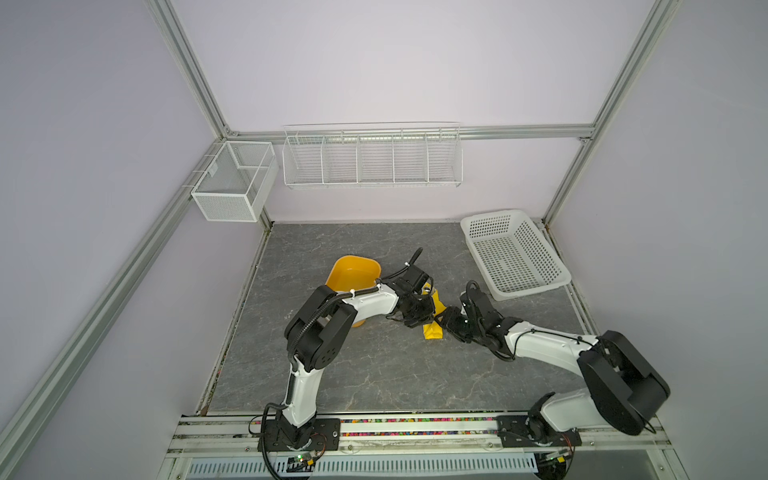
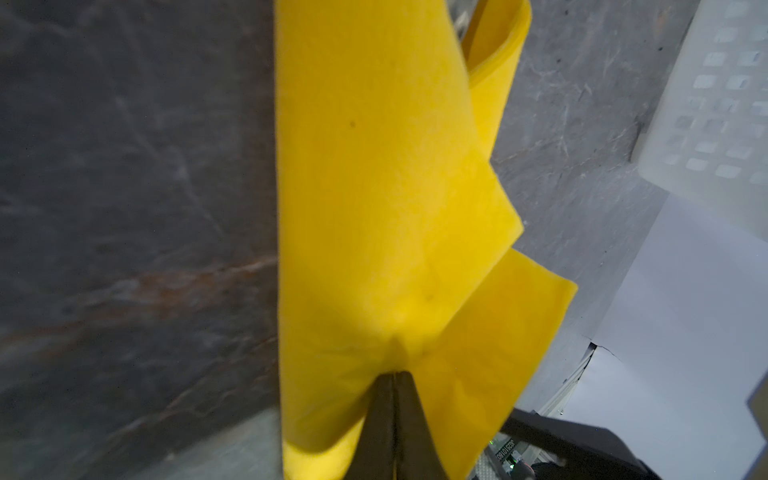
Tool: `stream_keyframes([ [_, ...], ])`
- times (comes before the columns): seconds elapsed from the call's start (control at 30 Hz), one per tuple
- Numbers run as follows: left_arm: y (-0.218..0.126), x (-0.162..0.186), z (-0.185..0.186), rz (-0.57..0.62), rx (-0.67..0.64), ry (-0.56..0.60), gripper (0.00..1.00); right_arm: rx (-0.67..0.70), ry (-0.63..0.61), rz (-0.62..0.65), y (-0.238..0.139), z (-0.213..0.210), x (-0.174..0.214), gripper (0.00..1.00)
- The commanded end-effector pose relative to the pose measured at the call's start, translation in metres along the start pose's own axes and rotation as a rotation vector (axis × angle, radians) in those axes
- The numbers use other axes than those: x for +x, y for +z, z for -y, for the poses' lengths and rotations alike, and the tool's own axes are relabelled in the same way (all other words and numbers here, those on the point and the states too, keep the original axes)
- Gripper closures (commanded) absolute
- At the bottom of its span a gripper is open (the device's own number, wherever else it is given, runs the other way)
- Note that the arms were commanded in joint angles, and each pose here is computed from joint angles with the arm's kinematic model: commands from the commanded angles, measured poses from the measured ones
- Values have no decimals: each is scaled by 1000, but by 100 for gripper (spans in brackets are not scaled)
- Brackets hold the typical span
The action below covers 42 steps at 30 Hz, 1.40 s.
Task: Place the utensils on the paper napkin and roll it up
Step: 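Pinch the bundle's lower end with the right gripper while the left gripper holds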
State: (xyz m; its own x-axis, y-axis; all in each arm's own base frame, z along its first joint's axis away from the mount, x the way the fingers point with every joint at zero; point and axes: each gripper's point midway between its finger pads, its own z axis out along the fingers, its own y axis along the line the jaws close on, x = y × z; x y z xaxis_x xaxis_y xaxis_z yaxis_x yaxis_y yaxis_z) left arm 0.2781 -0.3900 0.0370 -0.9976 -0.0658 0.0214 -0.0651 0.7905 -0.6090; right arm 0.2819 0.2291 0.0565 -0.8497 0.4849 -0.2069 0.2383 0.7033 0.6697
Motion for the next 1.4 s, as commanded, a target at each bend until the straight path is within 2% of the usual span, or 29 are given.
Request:
stream_keyframes([
  [0.0, 9, 4, -8, -17, -13, -19, 97, -29, 66, 30, 2, -5, -13, 47],
  [0.17, 9, 5, -6, -16, -8, -15, 97, 13, 107, -26, 14, 4, -9, 50],
  [0.3, 9, 5, -6, -20, -7, -15, 97, 5, 133, -51, 23, 7, -4, 48],
  [0.53, 10, 6, -5, -23, -3, -13, 97, 37, 117, -40, 17, 13, -5, 49],
  [0.6, 8, 6, -4, -23, -4, -9, 97, 59, 122, -39, 15, 19, -4, 53],
  [0.7, 6, 4, -3, -16, -12, 3, 97, 80, 119, -38, 13, 27, -1, 67],
  [0.77, 5, 4, 0, -17, -4, 12, 97, 90, 120, -39, 11, 32, 1, 71],
  [0.97, -13, 2, 16, 7, 22, 71, 95, 105, 104, -41, 10, 39, 1, 94],
  [1.13, -29, 8, 18, 11, 19, 110, 92, 118, 102, -38, 9, 44, 1, 94],
  [1.37, -35, 29, 9, -42, 37, 124, 94, 120, 97, -37, 9, 44, 0, 94],
])
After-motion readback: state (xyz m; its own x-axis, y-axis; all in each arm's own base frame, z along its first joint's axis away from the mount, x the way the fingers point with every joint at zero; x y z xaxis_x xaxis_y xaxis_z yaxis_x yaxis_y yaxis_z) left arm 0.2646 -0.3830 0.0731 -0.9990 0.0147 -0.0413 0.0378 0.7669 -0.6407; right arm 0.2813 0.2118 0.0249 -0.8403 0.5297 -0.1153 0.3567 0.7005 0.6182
